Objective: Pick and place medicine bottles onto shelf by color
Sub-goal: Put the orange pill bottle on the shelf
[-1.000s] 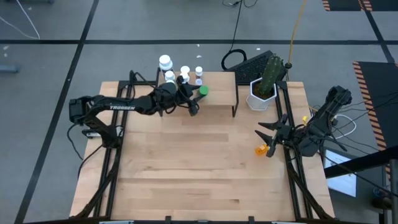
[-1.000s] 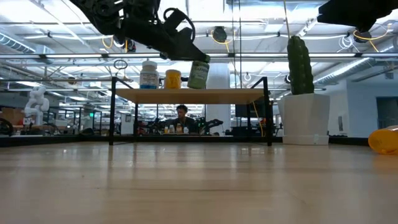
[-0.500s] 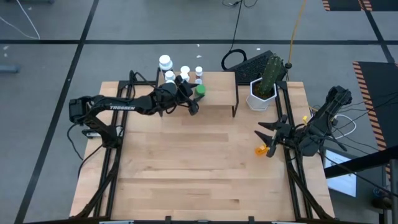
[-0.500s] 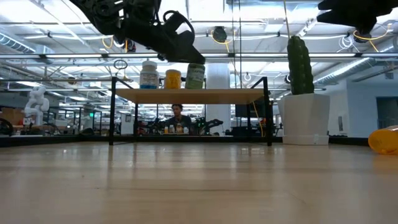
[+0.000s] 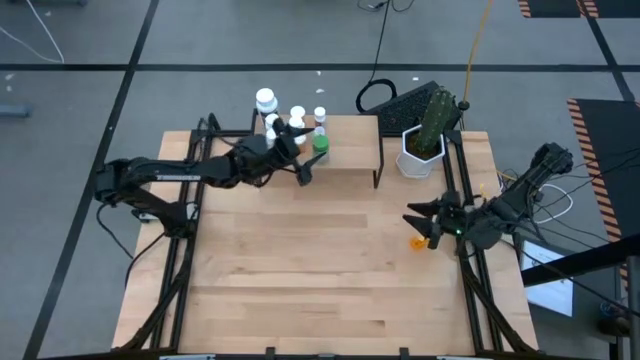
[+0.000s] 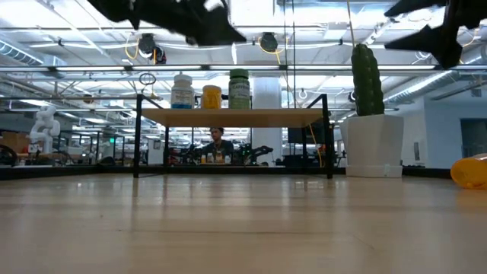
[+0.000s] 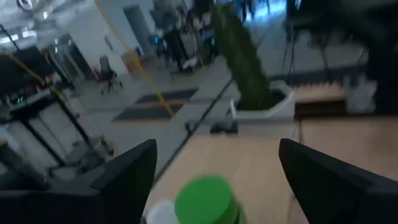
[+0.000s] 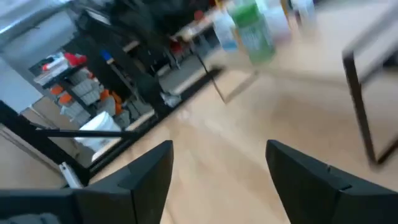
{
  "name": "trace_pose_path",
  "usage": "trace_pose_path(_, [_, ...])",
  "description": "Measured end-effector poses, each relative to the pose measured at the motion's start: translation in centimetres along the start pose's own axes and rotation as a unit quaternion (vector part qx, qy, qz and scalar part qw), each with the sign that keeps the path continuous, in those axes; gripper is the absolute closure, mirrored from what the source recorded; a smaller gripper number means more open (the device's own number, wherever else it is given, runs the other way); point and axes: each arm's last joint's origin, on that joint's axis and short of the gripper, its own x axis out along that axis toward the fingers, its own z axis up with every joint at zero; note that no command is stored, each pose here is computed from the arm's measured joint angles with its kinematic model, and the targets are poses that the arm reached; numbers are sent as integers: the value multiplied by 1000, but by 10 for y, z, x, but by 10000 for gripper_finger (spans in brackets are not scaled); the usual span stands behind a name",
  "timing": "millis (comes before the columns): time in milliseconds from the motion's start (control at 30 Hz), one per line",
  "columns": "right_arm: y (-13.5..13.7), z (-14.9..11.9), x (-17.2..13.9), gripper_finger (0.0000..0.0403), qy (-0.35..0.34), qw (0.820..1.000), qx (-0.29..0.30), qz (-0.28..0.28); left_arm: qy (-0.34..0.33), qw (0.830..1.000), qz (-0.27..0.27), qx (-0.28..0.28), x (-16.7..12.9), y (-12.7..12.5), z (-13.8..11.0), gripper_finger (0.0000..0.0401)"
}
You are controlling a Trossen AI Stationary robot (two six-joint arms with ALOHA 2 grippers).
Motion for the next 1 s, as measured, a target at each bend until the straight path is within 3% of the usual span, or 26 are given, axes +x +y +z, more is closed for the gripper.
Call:
trace_pose_path(167, [-6,-8,12,173,83,995,61,-6,-43,999,-30,-4,-26,-11,27,61])
trace_pose_path(467, [18,-25,53,181,151,985,52,63,-49,992,-115,15,-46,-54,38,64])
trace_pose_path(600, [12,-47,61,181,231,972,24,30,-9,988,-155,-1,-51,-68,32,73])
trace_pose_path(800, [-14,-65,51,181,367,927,-48,-58,64,976,-206,-3,-46,-98,10,88])
trace_pose_path(1000, [-4,-42,45,181,395,908,-136,-32,100,967,-235,17,-30,-136,-18,93])
